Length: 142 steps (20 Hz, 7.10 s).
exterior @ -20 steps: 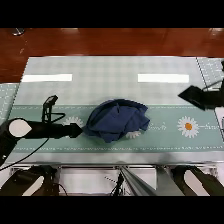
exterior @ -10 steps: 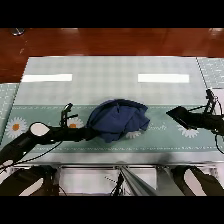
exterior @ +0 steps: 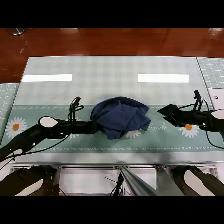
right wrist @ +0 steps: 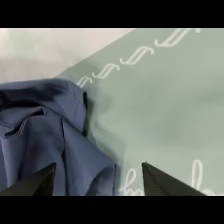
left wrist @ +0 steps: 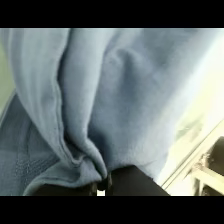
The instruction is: Fold the shirts.
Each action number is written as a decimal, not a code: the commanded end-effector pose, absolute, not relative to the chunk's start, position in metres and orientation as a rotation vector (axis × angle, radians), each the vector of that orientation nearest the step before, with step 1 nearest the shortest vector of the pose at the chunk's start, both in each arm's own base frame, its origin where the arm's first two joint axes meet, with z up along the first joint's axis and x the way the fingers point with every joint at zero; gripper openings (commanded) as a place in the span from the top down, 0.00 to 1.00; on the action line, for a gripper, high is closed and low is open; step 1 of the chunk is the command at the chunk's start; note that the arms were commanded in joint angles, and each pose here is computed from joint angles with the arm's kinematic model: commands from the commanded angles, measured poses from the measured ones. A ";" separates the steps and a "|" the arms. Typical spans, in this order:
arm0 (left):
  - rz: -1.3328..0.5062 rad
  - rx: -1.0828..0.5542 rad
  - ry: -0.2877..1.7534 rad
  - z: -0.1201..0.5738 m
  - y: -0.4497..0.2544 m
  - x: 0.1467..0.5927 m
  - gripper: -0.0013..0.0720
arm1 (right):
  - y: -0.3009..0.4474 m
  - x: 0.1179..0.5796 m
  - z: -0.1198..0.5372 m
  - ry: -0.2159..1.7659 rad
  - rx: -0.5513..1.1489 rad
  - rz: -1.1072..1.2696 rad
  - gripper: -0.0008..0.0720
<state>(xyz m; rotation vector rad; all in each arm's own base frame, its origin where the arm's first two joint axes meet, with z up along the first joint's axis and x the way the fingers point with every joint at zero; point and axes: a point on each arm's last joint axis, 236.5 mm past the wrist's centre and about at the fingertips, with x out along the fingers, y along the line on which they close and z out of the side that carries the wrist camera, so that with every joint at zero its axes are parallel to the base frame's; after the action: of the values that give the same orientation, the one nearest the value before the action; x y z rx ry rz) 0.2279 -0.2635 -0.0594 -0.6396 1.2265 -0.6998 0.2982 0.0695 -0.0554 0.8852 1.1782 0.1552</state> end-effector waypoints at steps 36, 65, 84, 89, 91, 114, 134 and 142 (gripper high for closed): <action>-0.644 -0.148 0.381 0.414 -0.120 0.336 0.94 | 0.108 0.368 0.481 0.161 0.119 0.440 0.96; -0.278 -0.158 0.913 0.039 -0.171 0.394 0.94 | 0.023 0.379 0.066 1.029 0.146 -0.016 0.96; -0.232 -0.747 1.384 -0.033 -0.047 0.271 0.15 | -0.042 0.325 0.038 1.125 0.559 -0.087 0.14; -0.253 -0.804 1.439 -0.067 -0.077 0.246 0.01 | 0.012 0.259 -0.021 1.216 0.664 0.016 0.14; -0.303 -0.845 1.410 -0.067 -0.094 0.249 0.02 | 0.021 0.240 -0.041 1.272 0.687 0.015 0.14; -0.642 -0.790 1.262 -0.032 -0.189 0.289 0.94 | 0.151 0.249 -0.090 1.407 0.827 0.262 0.14; -0.576 -0.332 -0.123 0.541 -0.049 0.304 0.94 | 0.086 0.307 0.494 0.179 0.117 0.430 0.96; -0.172 0.035 -0.021 0.521 -0.063 0.198 0.94 | 0.026 0.162 0.481 0.131 -0.003 0.065 0.96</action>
<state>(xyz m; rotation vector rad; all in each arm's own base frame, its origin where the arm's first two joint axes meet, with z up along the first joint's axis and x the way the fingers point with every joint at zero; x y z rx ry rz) 0.2314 -0.0697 0.5342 -0.0479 -0.0631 -0.3272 0.2067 0.0565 0.5002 0.0156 0.0968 0.2258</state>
